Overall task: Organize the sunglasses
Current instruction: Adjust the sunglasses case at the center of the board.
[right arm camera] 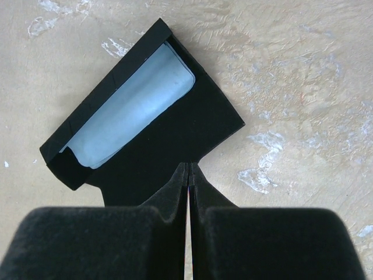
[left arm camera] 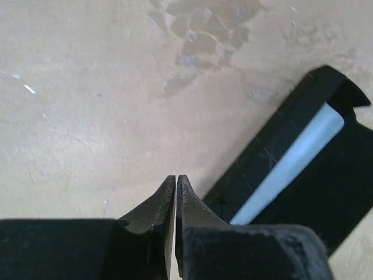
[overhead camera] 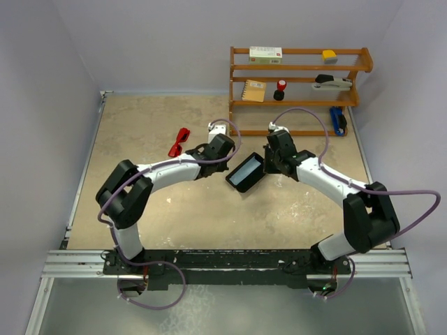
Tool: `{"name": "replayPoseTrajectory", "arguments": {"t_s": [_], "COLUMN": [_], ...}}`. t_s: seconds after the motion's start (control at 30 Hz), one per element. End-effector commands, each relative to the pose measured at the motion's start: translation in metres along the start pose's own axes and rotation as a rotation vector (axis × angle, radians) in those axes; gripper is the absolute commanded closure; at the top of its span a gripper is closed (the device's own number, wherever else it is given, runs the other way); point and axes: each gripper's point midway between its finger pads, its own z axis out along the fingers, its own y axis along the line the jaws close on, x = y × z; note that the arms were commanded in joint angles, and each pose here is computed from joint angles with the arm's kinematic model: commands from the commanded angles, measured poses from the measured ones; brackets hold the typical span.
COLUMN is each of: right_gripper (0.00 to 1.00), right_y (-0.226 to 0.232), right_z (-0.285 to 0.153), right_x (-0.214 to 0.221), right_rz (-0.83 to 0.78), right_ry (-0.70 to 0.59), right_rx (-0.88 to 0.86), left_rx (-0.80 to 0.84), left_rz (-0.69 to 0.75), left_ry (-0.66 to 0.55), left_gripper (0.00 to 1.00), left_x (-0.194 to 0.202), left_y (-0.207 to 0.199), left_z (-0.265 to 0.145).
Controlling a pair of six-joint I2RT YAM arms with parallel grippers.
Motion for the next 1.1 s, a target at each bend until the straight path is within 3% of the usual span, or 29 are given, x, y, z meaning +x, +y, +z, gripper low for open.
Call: {"name": "replayPoseTrajectory", "arguments": {"t_s": [0.0, 0.4, 1.07], "right_gripper": [1.00, 1.00, 1.00], "right_y": [0.016, 0.014, 0.012], "right_z": [-0.004, -0.004, 0.000], "right_x": [-0.019, -0.014, -0.004], "right_rz": [-0.010, -0.027, -0.039], "right_ry": [-0.042, -0.031, -0.010], "right_rx": [-0.047, -0.038, -0.040], "left_rx": [0.051, 0.087, 0.157], "left_rz": [-0.003, -0.009, 0.008], "left_ry": [-0.027, 0.002, 0.013], "left_gripper": [1.00, 1.00, 1.00], "left_x": [-0.008, 0.013, 0.056], "left_y": [-0.009, -0.016, -0.059], "left_z": [0.013, 0.028, -0.017]}}
